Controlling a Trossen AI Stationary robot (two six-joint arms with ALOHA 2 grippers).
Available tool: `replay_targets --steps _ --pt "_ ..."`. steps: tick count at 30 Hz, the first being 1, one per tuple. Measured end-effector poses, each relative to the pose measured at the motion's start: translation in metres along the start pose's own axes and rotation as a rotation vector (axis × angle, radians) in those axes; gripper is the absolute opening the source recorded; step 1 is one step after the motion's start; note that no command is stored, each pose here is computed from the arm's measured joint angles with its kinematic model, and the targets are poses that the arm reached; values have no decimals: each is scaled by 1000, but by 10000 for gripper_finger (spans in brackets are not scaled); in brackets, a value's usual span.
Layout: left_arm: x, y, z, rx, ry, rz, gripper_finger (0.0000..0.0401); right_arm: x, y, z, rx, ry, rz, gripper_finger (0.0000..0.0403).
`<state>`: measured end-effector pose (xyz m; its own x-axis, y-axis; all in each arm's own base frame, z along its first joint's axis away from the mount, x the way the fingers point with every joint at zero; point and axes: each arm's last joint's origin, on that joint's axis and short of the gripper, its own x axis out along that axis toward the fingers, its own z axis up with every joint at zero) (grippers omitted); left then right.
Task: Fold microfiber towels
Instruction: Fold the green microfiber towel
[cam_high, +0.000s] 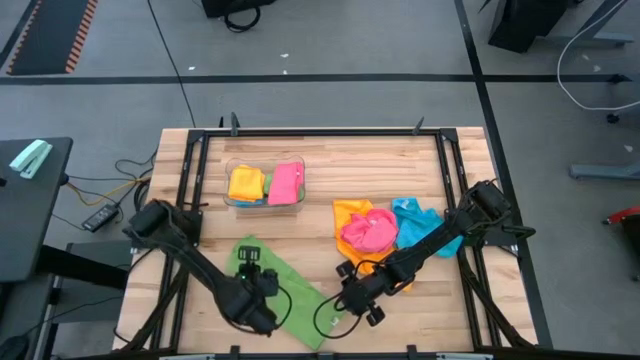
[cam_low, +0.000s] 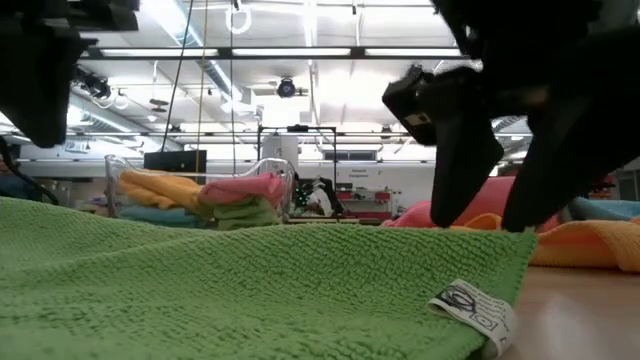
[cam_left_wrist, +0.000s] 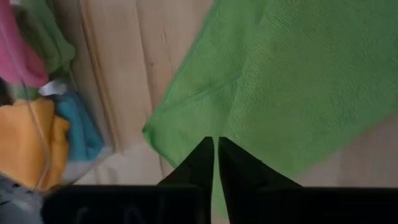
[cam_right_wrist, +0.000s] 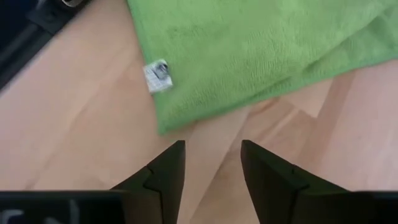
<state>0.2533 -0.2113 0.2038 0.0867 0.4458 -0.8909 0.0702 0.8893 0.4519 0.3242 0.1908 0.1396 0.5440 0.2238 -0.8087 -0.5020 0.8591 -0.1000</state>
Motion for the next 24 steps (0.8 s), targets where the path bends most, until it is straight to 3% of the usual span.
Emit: replay_targets --steps 8,17,24 --pt "11 37 1 -16 -103 -108 10 7 -7 -11 21 -74 -18 144" --pt "55 59 10 46 -34 -273 71 0 -3 -11 53 -54 -9 128" --pt "81 72 3 175 37 -294 97 -5 4 -9 80 -67 -9 126"
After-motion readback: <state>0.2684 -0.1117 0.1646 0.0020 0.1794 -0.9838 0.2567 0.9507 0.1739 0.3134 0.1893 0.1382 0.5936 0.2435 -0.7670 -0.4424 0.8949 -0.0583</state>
